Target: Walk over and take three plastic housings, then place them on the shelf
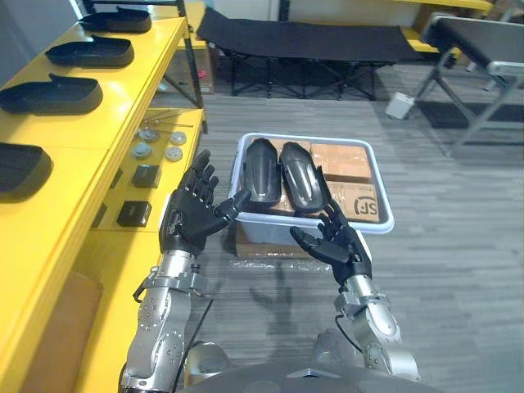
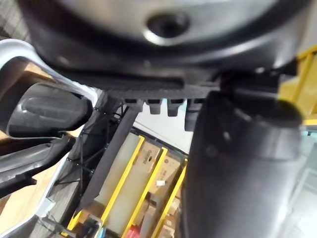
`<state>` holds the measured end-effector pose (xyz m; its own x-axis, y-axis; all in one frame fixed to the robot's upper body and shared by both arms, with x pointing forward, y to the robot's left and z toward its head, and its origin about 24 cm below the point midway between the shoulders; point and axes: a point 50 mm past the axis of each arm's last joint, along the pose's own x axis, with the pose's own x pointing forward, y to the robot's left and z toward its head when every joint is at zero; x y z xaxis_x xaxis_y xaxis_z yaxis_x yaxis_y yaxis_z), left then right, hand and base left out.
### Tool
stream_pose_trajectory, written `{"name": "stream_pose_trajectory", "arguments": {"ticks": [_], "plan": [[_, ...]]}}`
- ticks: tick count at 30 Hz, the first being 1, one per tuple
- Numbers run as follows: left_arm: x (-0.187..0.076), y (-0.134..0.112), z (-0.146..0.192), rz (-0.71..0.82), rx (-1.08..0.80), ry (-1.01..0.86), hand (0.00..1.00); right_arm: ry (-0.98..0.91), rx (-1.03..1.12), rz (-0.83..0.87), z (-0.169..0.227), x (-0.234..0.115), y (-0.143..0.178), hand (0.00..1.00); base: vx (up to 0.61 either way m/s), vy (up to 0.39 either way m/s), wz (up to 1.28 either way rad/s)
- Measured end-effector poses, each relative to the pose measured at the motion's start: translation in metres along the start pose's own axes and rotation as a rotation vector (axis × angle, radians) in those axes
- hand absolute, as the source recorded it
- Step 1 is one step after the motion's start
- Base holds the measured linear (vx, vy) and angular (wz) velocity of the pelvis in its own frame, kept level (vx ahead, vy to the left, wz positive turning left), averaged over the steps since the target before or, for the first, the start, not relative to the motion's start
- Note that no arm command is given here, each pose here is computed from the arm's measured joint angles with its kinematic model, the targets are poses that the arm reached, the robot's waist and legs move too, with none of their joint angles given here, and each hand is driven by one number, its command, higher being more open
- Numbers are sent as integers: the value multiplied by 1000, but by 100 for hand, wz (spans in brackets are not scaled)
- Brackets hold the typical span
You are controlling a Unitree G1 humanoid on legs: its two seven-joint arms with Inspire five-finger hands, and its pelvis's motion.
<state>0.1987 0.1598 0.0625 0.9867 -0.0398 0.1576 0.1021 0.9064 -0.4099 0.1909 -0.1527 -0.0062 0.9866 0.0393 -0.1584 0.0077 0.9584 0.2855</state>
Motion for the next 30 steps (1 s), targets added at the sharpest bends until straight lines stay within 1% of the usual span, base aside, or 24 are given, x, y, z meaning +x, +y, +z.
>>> {"name": "stream_pose_trajectory", "arguments": {"ticks": [2, 4, 7, 10, 13, 15, 17, 19, 20, 22, 23, 25, 26, 28, 29, 30], "plan": [[-4, -6, -9, 3, -38, 30, 100, 4, -45, 9, 4, 0, -9, 100, 159, -408, 9], [-6, -17, -15, -44, -104, 47, 100, 14, -96, 15, 9, 1, -20, 100, 170, -393, -6], [-9, -24, -19, -82, -131, 62, 100, 28, -106, -15, 8, -6, -31, 100, 126, -241, 32], [-13, -27, -23, -97, -143, 82, 100, 47, -110, -77, 3, -20, -46, 100, 106, -29, 45], [-14, -27, -22, -110, -139, 76, 100, -24, -125, -91, 10, -18, -45, 100, 106, 168, 19], [-12, -35, -22, -162, -153, 68, 100, -102, -132, -135, 21, -9, -44, 100, 117, 210, 34], [-14, -34, -23, -184, -148, 77, 100, -116, -154, -156, 24, 3, -42, 100, 57, 212, -4], [-14, -35, -22, -229, -120, 89, 100, -135, -154, -220, 29, 23, -46, 100, 55, 238, -16], [-13, -37, -22, -246, -120, 91, 100, -143, -153, -265, 32, 31, -51, 100, 55, 211, -9], [-11, -43, -23, -295, -109, 110, 100, -166, -144, -428, 42, 44, -73, 100, 49, 205, 8], [-10, -43, -23, -302, -105, 112, 100, -177, -141, -465, 47, 49, -79, 100, 14, 130, 15], [-4, -41, -18, -321, -78, 93, 100, -255, -159, -605, 82, 67, -105, 100, -33, 80, 19], [0, -41, -15, -322, -72, 80, 100, -289, -165, -636, 96, 72, -111, 100, -74, 71, 26], [12, -36, -3, -308, -46, 21, 100, -433, -185, -735, 157, 85, -130, 100, -137, 94, 24], [14, -35, -1, -303, -40, 10, 100, -464, -196, -750, 171, 86, -134, 100, -142, 93, 23], [16, -33, 2, -298, -34, -4, 100, -521, -226, -764, 197, 87, -139, 100, -78, 54, 19]]}}
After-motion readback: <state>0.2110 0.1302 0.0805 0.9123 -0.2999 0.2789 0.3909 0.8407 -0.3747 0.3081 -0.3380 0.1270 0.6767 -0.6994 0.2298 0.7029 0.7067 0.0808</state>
